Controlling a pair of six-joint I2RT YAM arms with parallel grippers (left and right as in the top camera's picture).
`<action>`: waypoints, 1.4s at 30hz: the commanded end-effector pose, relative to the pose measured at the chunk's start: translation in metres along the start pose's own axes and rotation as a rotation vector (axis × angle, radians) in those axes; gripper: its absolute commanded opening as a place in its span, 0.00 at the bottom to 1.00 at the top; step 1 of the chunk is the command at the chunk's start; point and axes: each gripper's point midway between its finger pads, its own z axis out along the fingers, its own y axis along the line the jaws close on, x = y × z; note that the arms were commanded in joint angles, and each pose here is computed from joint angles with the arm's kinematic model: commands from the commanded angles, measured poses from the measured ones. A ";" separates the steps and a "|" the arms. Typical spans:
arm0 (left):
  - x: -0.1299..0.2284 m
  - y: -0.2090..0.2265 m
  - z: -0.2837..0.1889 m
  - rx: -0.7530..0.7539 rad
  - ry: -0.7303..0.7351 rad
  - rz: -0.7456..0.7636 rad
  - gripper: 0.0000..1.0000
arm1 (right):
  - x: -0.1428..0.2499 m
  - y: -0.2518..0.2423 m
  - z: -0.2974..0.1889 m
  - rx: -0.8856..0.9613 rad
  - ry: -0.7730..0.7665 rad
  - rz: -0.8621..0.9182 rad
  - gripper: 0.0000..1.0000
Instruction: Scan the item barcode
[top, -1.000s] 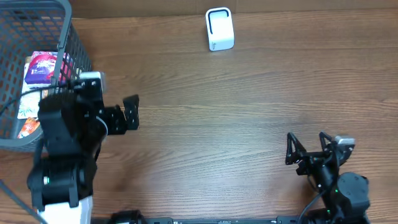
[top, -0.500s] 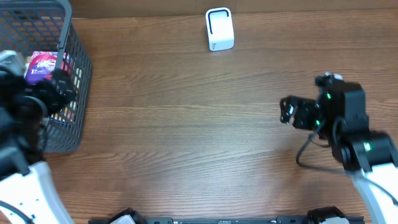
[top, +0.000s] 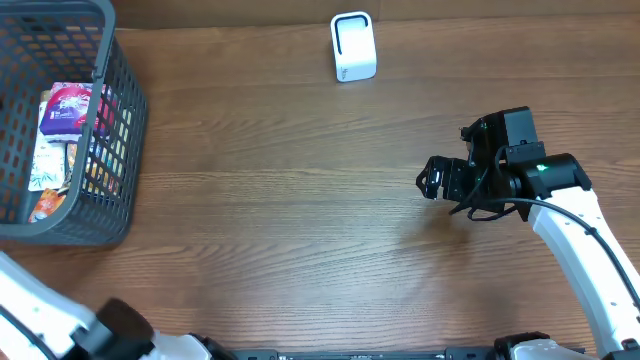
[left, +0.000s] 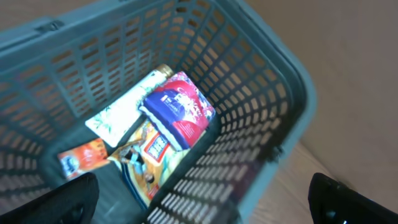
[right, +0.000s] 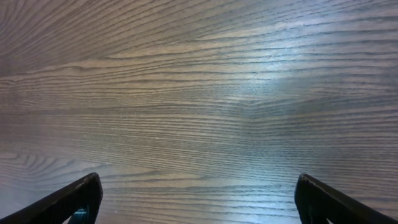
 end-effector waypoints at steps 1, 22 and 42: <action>0.000 0.016 0.043 -0.009 0.068 -0.078 1.00 | -0.004 0.008 -0.006 -0.026 -0.018 -0.016 1.00; 0.053 0.060 0.205 -0.234 0.236 -0.003 1.00 | -0.014 0.012 -0.006 -0.040 -0.057 -0.030 1.00; 0.135 0.090 0.277 -0.296 0.256 -0.085 1.00 | -0.020 0.014 -0.007 -0.048 -0.082 -0.061 1.00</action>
